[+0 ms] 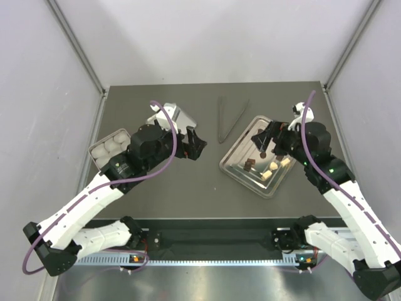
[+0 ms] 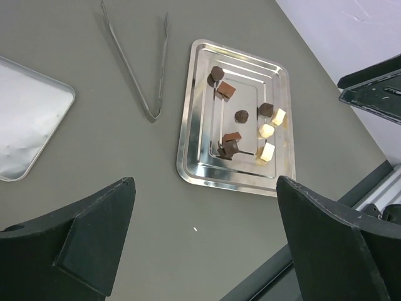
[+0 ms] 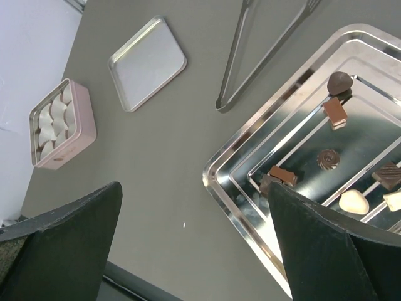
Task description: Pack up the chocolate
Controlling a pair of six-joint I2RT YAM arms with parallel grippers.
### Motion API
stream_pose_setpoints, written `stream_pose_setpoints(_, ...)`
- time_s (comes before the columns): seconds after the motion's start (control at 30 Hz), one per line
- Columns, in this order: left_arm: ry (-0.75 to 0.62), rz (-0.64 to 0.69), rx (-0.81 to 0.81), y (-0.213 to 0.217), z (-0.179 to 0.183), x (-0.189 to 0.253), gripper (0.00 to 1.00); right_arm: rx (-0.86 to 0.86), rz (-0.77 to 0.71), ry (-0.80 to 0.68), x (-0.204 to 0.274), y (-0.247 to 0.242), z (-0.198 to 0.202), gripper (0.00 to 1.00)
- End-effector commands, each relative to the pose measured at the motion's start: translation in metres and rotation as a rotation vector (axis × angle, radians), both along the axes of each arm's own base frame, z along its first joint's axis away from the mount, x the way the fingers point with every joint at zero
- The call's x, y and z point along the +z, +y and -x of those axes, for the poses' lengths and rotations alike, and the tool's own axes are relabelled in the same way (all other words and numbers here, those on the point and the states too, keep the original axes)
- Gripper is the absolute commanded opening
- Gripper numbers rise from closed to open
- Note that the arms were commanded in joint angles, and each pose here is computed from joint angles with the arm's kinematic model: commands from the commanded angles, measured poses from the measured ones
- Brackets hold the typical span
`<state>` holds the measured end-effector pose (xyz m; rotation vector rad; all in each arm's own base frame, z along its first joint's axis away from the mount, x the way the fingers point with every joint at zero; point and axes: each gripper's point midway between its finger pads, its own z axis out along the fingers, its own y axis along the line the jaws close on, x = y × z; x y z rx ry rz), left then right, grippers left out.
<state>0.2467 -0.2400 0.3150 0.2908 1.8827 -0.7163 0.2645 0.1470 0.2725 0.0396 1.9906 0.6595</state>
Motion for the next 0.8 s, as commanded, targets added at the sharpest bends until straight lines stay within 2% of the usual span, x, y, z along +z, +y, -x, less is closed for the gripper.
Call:
stream_pose_setpoints(0.0,-0.023,-0.003,0.025,0.000,-0.008,0.006,0.99,-0.010,-0.028,-0.103,0.039,-0.002,0.000,1.00)
stream_pose_setpoints(0.2,-0.009,-0.049,0.085,0.001,-0.024,-0.004,1.00,-0.023,-0.010,-0.120,0.038,-0.007,0.002,1.00)
stream_pose_setpoints(0.4,-0.035,-0.198,0.229,0.003,-0.069,-0.023,0.99,-0.037,0.001,-0.171,0.041,-0.013,0.005,1.00)
stream_pose_setpoints(0.43,-0.026,-0.243,0.232,-0.002,-0.079,-0.036,1.00,-0.035,0.003,-0.177,0.041,-0.014,0.007,1.00)
stream_pose_setpoints(0.5,-0.044,-0.252,0.226,-0.013,-0.091,-0.032,1.00,-0.026,0.006,-0.194,0.043,-0.014,0.009,1.00)
stream_pose_setpoints(0.57,-0.035,-0.284,0.205,-0.030,-0.108,-0.042,1.00,0.047,0.024,-0.214,0.042,-0.006,0.015,1.00)
stream_pose_setpoints(0.6,-0.016,-0.330,0.193,-0.038,-0.116,-0.060,0.99,0.066,0.027,-0.224,0.043,-0.004,0.017,1.00)
stream_pose_setpoints(0.7,-0.021,-0.351,0.204,-0.052,-0.137,-0.063,0.99,0.076,0.020,-0.235,0.046,-0.004,0.021,1.00)
stream_pose_setpoints(0.77,0.001,-0.378,0.210,-0.061,-0.154,-0.084,0.97,0.071,0.016,-0.243,0.048,-0.005,0.022,1.00)
